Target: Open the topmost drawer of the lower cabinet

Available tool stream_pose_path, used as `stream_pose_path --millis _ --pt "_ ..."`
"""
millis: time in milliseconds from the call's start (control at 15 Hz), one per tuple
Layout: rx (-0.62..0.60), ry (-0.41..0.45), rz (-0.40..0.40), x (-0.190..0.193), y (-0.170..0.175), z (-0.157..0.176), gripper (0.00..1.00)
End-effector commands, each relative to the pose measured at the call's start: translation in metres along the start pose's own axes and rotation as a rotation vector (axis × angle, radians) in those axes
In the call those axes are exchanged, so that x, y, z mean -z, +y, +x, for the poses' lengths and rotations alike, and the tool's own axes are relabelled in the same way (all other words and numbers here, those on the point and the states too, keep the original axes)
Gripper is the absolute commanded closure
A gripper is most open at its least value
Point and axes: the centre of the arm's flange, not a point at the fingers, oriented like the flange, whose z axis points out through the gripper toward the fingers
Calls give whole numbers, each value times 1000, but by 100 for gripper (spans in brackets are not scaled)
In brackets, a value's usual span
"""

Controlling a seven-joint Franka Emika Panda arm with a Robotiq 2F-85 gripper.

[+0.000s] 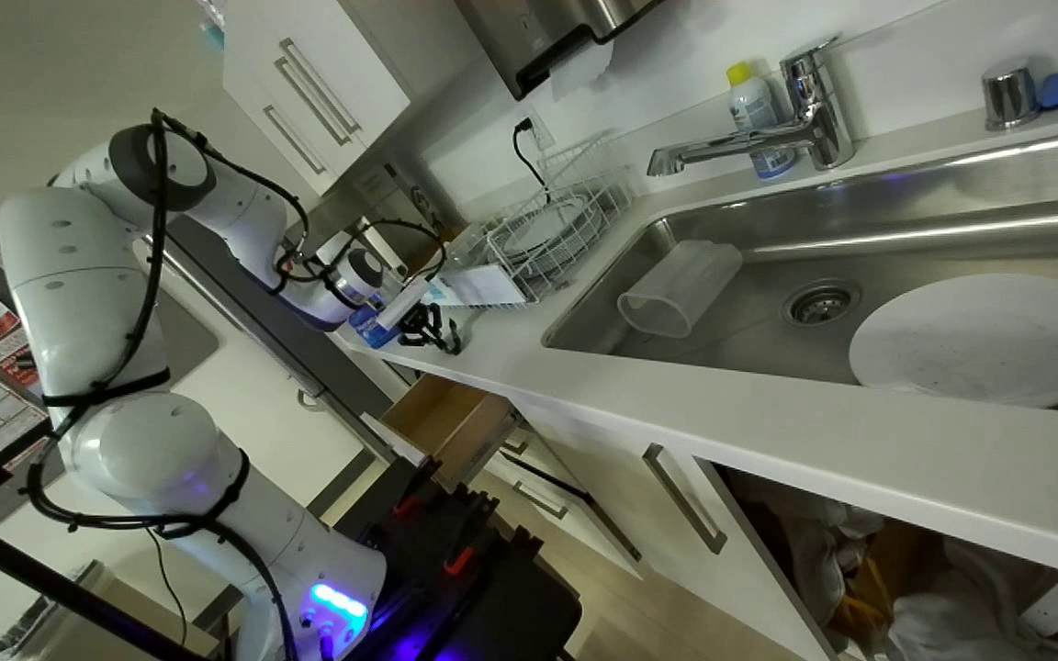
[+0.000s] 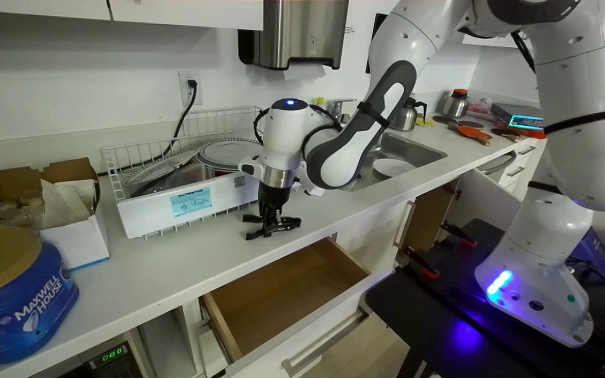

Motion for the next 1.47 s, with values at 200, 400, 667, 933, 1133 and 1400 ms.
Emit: stream_pose_path --millis 200,400,667,933,1133,1400 --pt "71 -1 -53 48 -44 7 98" --pt "116 15 -60 72 -87 8 98" --pt "150 5 -87 70 -142 -2 98" --pt "145 28 -84 44 -162 -20 98" --pt "151 57 -86 21 -159 -34 98" --pt "144 68 -77 -6 -143 -45 98"
